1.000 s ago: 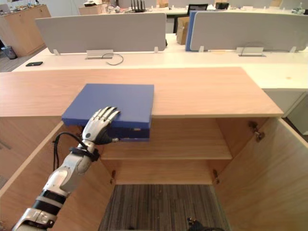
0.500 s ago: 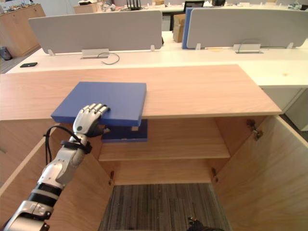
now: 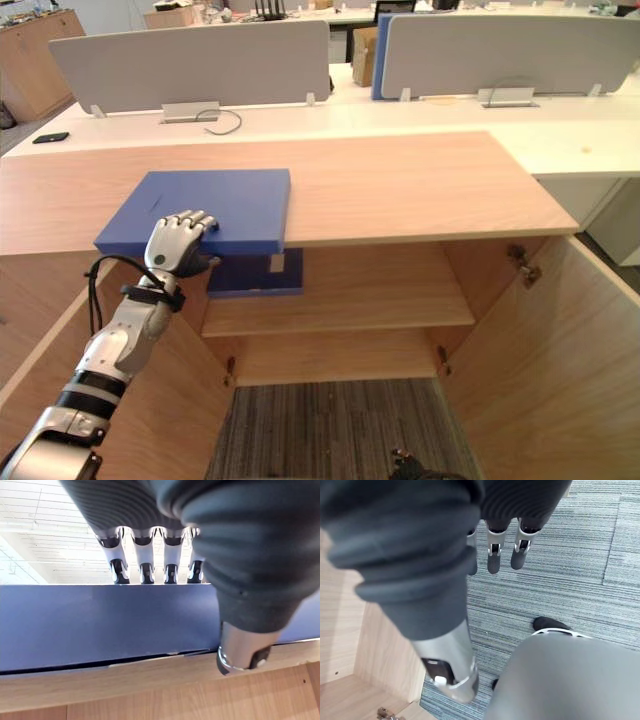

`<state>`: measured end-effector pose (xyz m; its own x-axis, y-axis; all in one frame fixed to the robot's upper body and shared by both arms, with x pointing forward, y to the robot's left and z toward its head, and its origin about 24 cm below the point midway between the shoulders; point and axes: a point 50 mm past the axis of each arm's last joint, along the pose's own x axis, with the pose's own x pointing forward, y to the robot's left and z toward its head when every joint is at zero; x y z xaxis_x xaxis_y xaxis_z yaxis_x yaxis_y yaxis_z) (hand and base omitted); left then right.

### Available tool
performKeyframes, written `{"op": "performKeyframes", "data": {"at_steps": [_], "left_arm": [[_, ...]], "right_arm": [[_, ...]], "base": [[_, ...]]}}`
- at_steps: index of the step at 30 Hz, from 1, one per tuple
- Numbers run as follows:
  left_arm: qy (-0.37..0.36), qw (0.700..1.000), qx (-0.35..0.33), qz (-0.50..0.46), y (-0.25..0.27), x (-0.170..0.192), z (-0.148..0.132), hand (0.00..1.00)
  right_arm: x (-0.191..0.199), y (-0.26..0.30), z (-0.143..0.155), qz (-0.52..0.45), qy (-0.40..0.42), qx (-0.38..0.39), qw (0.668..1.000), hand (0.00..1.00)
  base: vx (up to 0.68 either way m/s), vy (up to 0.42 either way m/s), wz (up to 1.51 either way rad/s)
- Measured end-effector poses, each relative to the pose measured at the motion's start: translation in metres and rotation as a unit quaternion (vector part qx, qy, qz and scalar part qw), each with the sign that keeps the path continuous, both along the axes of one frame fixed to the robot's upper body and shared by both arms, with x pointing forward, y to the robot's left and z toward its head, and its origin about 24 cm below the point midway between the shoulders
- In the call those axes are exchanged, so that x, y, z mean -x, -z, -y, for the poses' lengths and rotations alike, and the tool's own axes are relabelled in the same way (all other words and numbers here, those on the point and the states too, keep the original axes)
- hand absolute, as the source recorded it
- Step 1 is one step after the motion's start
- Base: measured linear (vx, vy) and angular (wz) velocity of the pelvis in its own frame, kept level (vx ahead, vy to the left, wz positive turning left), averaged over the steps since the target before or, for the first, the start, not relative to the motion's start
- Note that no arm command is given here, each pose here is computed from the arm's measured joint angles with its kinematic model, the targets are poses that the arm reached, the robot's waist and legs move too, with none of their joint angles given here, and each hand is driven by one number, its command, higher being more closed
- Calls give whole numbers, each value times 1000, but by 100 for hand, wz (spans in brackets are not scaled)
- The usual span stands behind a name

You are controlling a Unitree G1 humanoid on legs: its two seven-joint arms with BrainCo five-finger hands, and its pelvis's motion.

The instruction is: Walk over to the cabinet, pick up the folder, carry it to the office cabinet, place the folder inside the office cabinet, then close the office cabinet door

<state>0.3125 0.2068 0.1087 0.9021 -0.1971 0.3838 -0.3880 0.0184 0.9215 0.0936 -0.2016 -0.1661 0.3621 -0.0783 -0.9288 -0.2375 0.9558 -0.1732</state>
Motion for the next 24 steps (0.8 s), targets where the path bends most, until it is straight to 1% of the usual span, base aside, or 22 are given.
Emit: {"op": "performKeyframes", "data": {"at_steps": [7, 10, 12, 16, 18, 24], "left_arm": [[-8, 1000, 0, -4, 2, -1, -2, 100], [-11, 1000, 22, 7, 0, 2, 1, 100], [-8, 998, 51, 24, -1, 11, 8, 100], [12, 986, 150, 72, -13, 31, 22, 100], [23, 979, 184, 87, -17, 37, 25, 100], [47, 974, 202, 92, -16, 46, 28, 100]], "right_arm": [[-1, 0, 0, 1, 0, 0, 1000, 0], [-1, 0, 0, 2, 0, 0, 1000, 0], [-1, 0, 0, 1, 0, 0, 1000, 0], [1, 0, 1, -1, 1, 2, 1000, 0], [1, 0, 1, -1, 2, 3, 1000, 0], [1, 0, 1, -1, 1, 4, 1000, 0]], "base": [[0, 0, 0], [0, 0, 0], [0, 0, 0], [0, 0, 0], [0, 0, 0], [0, 0, 0]]}}
